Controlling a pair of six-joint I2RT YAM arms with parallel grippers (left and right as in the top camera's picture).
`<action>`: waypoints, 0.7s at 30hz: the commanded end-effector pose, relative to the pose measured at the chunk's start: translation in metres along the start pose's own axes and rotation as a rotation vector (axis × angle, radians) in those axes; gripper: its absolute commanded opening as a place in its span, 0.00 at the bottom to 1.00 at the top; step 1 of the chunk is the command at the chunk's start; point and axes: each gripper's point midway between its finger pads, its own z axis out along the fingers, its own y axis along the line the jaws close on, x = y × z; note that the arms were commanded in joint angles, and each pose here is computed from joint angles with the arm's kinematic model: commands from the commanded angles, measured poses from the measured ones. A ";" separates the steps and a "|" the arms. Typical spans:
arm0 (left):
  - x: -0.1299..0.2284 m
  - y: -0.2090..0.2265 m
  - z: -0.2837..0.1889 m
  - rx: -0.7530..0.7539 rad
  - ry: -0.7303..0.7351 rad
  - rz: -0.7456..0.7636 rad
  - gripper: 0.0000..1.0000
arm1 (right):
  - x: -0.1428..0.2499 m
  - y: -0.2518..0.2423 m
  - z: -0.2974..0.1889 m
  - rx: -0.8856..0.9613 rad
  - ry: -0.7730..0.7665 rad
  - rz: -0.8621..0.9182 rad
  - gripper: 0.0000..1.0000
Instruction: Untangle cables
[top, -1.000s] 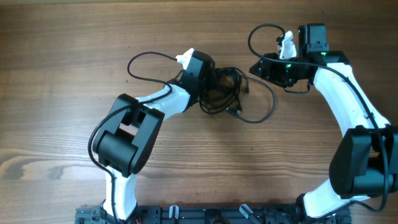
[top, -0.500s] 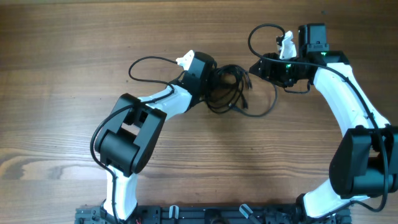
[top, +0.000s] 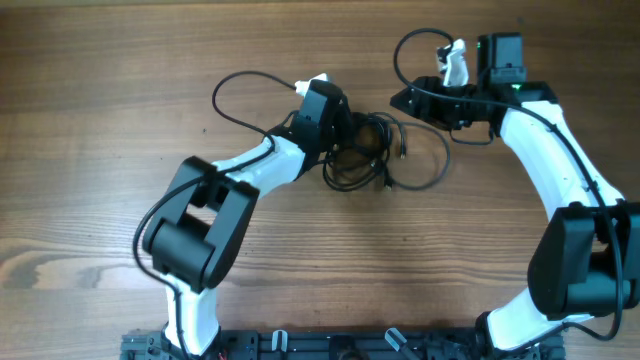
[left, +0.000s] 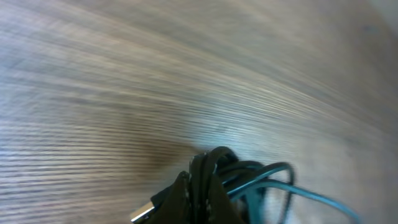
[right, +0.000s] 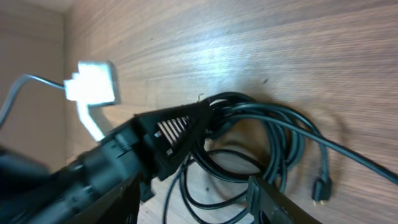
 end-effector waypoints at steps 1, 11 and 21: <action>-0.022 -0.041 -0.035 0.117 -0.048 0.114 0.04 | 0.010 0.016 0.011 -0.004 0.025 0.045 0.56; -0.033 -0.054 -0.051 0.149 -0.079 0.059 0.04 | 0.016 0.008 0.027 0.065 0.038 0.152 0.54; -0.032 -0.055 -0.051 0.157 -0.065 -0.038 0.04 | 0.019 -0.011 0.050 0.083 0.065 0.221 0.47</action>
